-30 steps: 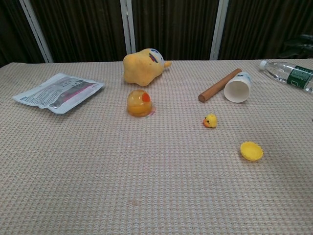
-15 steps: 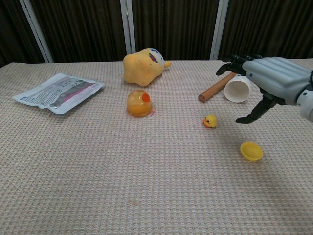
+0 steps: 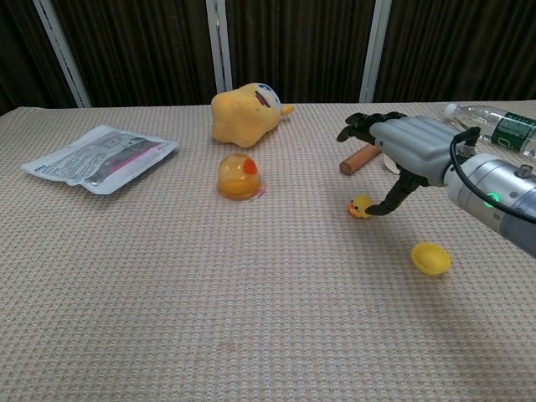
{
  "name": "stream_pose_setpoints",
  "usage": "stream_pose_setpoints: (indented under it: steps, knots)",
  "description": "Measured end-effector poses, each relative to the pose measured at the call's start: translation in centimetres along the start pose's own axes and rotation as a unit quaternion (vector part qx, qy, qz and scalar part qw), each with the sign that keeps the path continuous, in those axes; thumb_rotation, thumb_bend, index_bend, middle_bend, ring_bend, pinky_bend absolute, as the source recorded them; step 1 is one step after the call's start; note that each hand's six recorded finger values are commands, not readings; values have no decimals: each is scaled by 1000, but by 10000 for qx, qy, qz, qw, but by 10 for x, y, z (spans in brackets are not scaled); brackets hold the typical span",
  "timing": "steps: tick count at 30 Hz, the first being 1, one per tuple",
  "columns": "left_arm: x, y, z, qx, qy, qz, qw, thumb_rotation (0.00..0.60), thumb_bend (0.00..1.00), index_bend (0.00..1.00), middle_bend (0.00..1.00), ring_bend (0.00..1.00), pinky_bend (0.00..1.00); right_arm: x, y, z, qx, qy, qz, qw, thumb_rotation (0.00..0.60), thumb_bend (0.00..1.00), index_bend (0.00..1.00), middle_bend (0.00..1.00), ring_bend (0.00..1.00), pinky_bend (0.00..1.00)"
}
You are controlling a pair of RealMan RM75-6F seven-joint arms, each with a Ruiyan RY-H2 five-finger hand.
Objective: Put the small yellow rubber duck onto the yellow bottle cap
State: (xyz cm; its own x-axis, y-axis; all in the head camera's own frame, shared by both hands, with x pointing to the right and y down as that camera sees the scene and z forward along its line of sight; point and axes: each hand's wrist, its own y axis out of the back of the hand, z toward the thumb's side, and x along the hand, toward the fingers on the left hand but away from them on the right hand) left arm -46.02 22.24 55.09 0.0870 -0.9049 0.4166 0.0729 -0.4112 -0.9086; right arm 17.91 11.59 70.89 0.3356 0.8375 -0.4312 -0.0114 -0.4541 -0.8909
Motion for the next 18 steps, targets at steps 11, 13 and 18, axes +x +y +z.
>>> stream_pose_setpoints:
  steps: [11,13,18]
  knots:
    - [-1,-1,0,-78,-23,-40,10000,600,0,0,0,0,188,-15,-17,0,-41,-9,165,9999,600,145,337,0,0,0]
    - [-1,-1,1,-91,-33,-44,9999,600,0,0,0,0,188,-16,-20,-2,-45,-33,197,9998,600,147,346,0,0,0]
    - [-2,1,1,-85,-60,-19,9999,600,0,0,0,0,189,-20,-28,-9,-61,-123,300,9995,600,148,355,0,0,0]
